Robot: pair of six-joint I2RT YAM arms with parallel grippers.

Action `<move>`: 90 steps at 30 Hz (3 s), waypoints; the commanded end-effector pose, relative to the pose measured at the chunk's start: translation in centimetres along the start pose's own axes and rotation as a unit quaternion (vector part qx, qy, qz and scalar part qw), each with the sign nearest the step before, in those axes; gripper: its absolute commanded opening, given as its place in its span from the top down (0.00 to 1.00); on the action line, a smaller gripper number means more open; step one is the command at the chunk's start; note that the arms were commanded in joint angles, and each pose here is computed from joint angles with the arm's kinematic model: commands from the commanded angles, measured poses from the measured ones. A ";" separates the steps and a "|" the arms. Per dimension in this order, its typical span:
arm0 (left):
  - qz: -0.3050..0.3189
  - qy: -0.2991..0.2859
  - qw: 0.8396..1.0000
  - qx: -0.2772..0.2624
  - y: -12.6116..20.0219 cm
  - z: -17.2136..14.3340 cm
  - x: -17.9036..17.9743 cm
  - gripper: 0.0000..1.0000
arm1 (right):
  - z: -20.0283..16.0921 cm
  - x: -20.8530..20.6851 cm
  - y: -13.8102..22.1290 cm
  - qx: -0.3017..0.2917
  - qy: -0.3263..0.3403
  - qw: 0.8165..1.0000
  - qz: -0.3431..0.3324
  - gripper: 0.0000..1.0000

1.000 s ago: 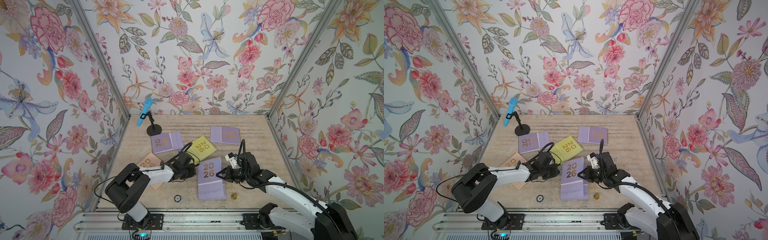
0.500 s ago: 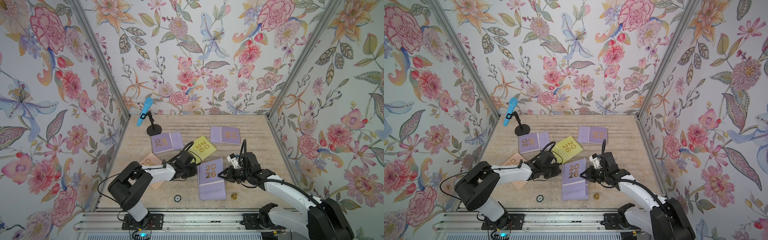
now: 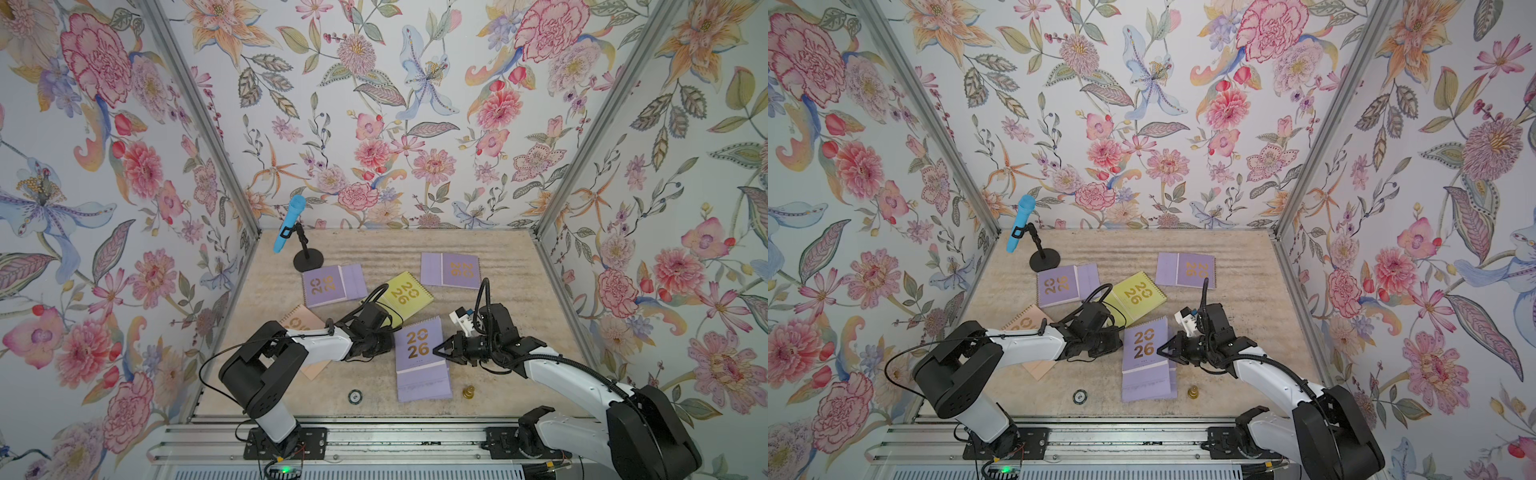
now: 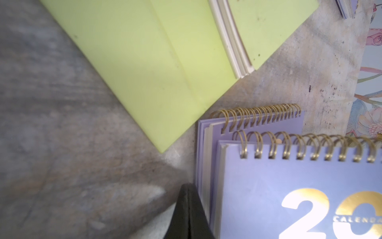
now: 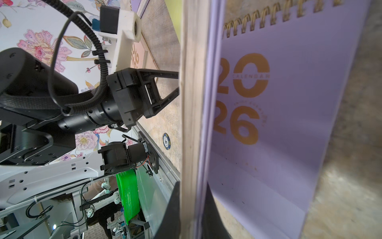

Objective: Stack the calendars
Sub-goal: Place the calendar at the calendar, then adjust the calendar at the calendar.

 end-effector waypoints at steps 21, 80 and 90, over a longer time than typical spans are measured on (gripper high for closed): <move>0.001 0.000 1.000 0.006 -0.2 -0.2 -0.3 1.00 | 1.1 -3.6 -0.5 -0.011 -0.020 0.999 -0.044 0.76; 0.085 -0.038 0.993 0.075 -0.7 -4.3 -1.0 1.00 | 1.9 -5.9 -0.8 -0.053 -0.023 0.952 -0.301 0.76; 0.099 -0.037 0.992 0.075 -0.9 -4.9 -0.9 1.00 | 1.9 -5.6 -1.2 -0.053 -0.018 0.948 -0.314 0.76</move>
Point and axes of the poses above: each gripper's point midway between its finger pads, its own y axis back along the fingers, its own x axis along the line the jaws close on, z = x × y, the point moved 6 cm from there along y, back along the fingers, and after that the axes turned 10 degrees about -y, right-handed, at the moved point
